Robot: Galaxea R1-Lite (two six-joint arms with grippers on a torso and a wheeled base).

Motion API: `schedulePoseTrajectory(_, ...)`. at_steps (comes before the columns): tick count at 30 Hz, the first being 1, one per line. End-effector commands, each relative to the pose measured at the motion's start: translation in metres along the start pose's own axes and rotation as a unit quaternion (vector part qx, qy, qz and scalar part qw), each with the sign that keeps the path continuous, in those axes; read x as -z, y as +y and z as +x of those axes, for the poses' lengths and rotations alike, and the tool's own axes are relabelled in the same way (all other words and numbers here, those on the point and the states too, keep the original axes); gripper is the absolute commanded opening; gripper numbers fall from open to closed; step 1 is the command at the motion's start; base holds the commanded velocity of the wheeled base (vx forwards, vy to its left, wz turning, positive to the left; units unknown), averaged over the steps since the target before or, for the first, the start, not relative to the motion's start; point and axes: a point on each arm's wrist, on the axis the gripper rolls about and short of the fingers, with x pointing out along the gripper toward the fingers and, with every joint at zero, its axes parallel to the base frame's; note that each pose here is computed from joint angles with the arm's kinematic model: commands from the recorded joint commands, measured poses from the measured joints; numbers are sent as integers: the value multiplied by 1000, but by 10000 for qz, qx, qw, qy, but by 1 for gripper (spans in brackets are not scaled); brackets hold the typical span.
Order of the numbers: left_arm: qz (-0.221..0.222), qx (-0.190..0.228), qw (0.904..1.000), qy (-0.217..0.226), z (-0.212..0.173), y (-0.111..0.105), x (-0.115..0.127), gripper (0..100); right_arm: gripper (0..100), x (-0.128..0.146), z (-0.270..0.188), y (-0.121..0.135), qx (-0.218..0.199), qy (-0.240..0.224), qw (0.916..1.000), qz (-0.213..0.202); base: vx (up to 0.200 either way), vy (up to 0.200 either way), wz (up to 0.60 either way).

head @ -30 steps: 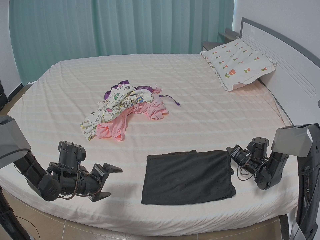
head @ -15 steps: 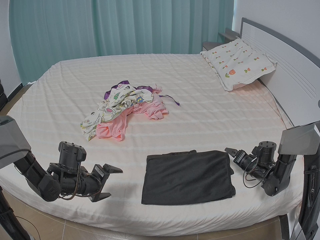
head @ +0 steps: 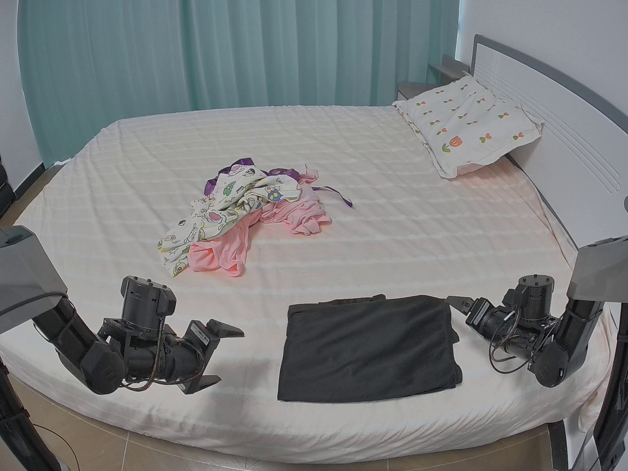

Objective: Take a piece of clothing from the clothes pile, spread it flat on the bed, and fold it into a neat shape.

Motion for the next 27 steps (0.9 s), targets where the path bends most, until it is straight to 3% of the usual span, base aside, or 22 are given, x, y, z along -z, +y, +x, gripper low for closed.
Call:
schedulePoseTrajectory(1,17,60,10000,14,1,-3,0,100,100,3,-10,-3,53,59,9998,175,0,0,0)
schedulePoseTrajectory(3,64,80,9999,56,1,-5,5,100,100,5,-10,0,5,34,9993,360,0,0,0)
schedulePoseTrajectory(17,-27,104,9998,175,3,-9,14,100,100,-1,-24,-3,31,-42,9990,453,0,-200,0)
schedulePoseTrajectory(21,163,104,9994,273,7,-13,24,100,100,3,-23,-3,52,26,9990,449,0,-200,0)
schedulePoseTrajectory(24,266,155,9992,243,8,-17,25,100,100,4,-22,-4,59,42,9990,446,0,0,0)
schedulePoseTrajectory(27,1257,-32,9918,244,18,-10,22,100,100,5,-22,-4,76,68,9990,445,0,0,0)
